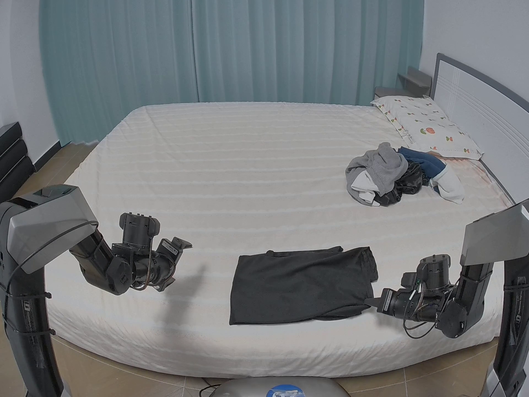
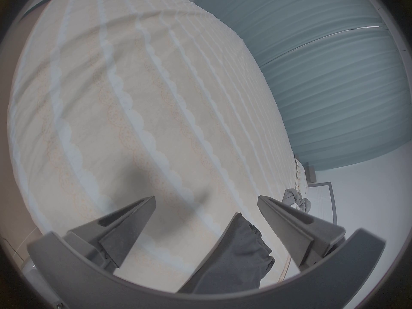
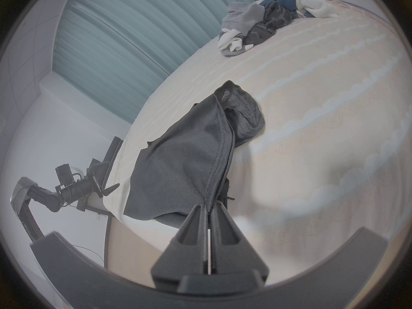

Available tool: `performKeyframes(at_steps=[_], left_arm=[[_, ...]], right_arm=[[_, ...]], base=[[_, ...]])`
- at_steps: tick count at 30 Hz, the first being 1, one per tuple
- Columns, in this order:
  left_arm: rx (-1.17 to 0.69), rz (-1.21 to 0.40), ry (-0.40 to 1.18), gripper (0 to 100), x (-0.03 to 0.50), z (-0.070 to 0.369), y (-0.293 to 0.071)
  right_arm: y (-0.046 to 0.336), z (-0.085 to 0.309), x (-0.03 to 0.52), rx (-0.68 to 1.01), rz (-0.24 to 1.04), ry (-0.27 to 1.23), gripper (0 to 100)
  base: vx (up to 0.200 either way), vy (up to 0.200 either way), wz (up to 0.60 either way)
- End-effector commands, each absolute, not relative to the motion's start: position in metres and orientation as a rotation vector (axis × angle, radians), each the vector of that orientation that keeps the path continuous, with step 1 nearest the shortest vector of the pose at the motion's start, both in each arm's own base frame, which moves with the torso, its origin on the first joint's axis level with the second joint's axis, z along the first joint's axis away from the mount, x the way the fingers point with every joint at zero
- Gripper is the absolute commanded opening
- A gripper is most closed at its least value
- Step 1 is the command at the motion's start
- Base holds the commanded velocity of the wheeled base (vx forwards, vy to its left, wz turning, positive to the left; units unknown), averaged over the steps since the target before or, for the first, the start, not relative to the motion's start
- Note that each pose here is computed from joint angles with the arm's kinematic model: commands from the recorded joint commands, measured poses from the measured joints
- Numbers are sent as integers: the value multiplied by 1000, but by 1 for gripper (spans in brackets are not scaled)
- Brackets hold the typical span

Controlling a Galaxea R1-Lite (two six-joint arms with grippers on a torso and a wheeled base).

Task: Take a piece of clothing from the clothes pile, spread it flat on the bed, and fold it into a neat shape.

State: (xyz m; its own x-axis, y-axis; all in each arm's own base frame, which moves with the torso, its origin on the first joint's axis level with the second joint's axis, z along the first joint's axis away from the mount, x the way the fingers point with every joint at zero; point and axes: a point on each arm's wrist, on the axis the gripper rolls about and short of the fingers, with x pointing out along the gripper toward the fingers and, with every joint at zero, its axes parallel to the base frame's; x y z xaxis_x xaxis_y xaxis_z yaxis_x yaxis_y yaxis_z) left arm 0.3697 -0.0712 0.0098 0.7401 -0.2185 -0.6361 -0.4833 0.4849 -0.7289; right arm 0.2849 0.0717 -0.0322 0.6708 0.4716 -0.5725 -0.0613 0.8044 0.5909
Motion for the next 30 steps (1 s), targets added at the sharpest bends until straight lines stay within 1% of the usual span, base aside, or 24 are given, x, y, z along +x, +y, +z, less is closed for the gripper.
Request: performKeyframes(at_steps=[1, 13, 14, 19, 21, 22, 23, 24, 25, 28, 30], left_arm=[[-1079, 182, 757, 100, 370, 9, -71], [-1079, 182, 757, 100, 370, 9, -71], [-1079, 182, 757, 100, 370, 9, -71], [-1078, 184, 756, 100, 370, 9, -71], [-1078, 184, 756, 100, 370, 9, -71], [-1078, 184, 756, 100, 370, 9, -71], [-1078, 184, 756, 100, 370, 9, -71], [-1078, 184, 756, 100, 370, 9, -71], [-1078, 184, 756, 100, 370, 9, -71], [-1078, 184, 756, 100, 370, 9, -71], [-1078, 184, 757, 100, 370, 9, -71]], right_arm=[[65, -28, 279, 544, 316, 782, 0], [57, -31, 270, 456, 343, 801, 0], [57, -31, 270, 456, 343, 801, 100], [53, -36, 272, 434, 336, 802, 100], [52, -33, 275, 438, 340, 778, 100], [51, -28, 283, 454, 342, 742, 100], [51, -28, 283, 454, 342, 742, 100], [51, -23, 297, 499, 333, 690, 100], [51, -22, 300, 515, 327, 682, 100], [55, -20, 327, 643, 299, 630, 100], [57, -21, 334, 672, 296, 618, 100]], base=[[0, 0, 0], [0, 0, 0], [0, 0, 0], [0, 0, 0], [0, 0, 0], [0, 0, 0], [0, 0, 0], [0, 0, 0], [0, 0, 0], [0, 0, 0], [0, 0, 0]])
